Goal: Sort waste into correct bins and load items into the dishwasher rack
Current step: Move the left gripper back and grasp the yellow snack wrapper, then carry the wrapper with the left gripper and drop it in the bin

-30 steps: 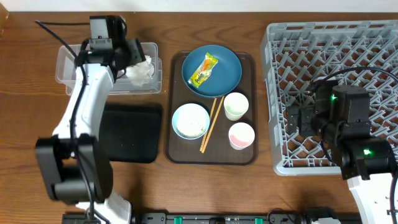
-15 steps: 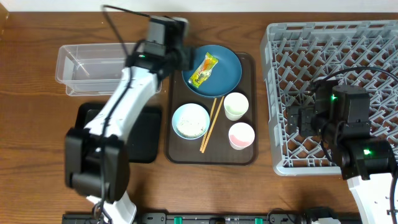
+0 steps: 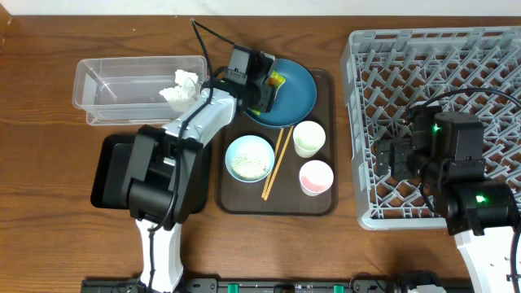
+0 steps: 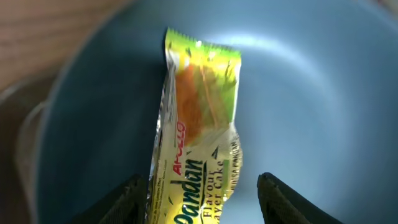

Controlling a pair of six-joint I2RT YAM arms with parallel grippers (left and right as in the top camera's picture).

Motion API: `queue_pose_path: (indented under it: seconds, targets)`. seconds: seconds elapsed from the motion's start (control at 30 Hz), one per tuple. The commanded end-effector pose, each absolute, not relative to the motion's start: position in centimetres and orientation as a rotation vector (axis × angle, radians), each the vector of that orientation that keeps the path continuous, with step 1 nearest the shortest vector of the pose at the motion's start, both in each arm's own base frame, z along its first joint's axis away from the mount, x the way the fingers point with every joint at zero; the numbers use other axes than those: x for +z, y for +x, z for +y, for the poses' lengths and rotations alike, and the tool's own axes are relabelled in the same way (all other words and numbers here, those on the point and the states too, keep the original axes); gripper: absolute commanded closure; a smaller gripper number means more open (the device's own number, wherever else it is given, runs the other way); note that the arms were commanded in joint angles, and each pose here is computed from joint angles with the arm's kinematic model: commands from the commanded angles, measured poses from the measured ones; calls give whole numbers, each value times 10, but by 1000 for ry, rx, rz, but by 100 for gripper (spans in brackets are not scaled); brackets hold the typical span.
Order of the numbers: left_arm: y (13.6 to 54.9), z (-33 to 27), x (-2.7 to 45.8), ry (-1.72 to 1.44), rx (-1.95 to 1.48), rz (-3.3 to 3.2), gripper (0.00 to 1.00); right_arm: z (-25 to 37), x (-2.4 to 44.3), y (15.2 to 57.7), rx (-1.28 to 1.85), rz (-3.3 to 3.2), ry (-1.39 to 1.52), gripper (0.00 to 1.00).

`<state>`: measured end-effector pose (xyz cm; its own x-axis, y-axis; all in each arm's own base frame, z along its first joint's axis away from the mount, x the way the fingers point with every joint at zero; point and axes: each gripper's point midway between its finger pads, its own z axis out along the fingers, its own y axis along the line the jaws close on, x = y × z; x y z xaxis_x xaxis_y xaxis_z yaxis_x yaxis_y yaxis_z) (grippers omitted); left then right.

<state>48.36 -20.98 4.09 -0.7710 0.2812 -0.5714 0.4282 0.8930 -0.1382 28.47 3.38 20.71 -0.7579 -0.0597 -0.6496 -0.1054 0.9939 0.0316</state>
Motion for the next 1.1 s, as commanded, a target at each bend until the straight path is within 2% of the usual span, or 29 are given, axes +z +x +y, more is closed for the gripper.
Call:
queue_pose_path:
  seconds: [0.0, 0.3, 0.37, 0.5, 0.57, 0.73, 0.8, 1.07]
  targets:
    - [487, -203, 29, 534, -292, 2504, 40, 36, 217, 285, 96, 2410, -110, 1]
    - [479, -204, 5, 550, -286, 2560, 43, 36, 217, 285, 96, 2411, -110, 1]
    - [479, -205, 6, 552, -286, 2559, 49, 36, 217, 285, 95, 2411, -110, 1]
    - [478, -207, 5, 556, -288, 2558, 72, 36, 217, 285, 95, 2411, -110, 1]
    - [478, -207, 6, 555, -289, 2558, 79, 36, 217, 285, 95, 2411, -110, 1]
    - [476, -206, 10, 556, -287, 2564, 91, 36, 217, 285, 95, 2410, -111, 1]
    - [478, -207, 22, 553, -290, 2541, 94, 36, 217, 285, 95, 2410, -110, 1]
    - [479, -196, 106, 512, -295, 2422, 93, 36, 217, 285, 94, 2410, -109, 1]
